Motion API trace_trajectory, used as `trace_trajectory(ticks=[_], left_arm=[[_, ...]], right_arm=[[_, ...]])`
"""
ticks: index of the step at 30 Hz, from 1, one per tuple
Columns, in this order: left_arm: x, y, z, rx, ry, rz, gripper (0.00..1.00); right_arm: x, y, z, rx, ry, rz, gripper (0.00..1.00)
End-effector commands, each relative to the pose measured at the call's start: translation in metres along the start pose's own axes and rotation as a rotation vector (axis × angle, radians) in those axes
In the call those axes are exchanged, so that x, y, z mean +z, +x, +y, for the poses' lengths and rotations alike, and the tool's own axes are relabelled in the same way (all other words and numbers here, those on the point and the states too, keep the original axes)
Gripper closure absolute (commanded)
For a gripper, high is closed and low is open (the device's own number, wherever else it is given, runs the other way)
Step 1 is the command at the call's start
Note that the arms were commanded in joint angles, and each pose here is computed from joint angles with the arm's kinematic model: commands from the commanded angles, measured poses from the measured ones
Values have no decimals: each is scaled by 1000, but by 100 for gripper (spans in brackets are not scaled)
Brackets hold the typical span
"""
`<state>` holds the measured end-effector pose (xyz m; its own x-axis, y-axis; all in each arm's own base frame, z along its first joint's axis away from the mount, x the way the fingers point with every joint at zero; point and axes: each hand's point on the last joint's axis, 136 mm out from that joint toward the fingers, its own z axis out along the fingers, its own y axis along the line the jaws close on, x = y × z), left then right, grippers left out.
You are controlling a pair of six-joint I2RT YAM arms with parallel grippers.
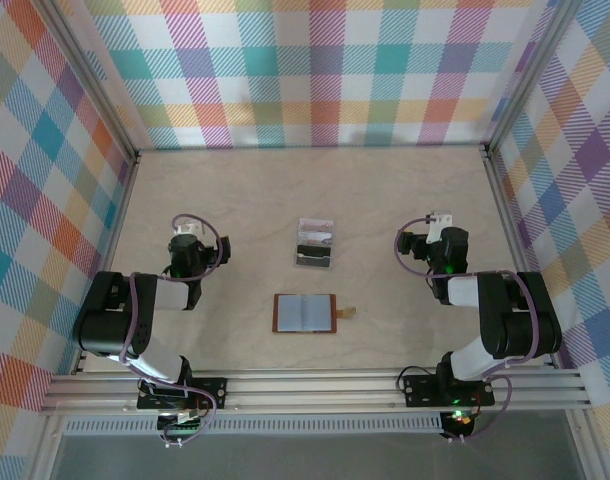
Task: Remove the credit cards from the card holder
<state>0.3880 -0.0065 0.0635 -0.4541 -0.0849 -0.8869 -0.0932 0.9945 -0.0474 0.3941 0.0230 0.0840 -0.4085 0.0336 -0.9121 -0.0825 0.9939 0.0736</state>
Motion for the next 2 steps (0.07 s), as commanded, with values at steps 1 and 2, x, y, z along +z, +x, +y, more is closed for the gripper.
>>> trace_trajectory(ticks=[1,2], left_arm=[[1,-19,-3,14,2,-62,0],[1,-18,-3,12,1,-62,0]], right_arm=[[1,-8,2,-5,-26,-32,0],[1,-8,2,-6,-26,-34,0]])
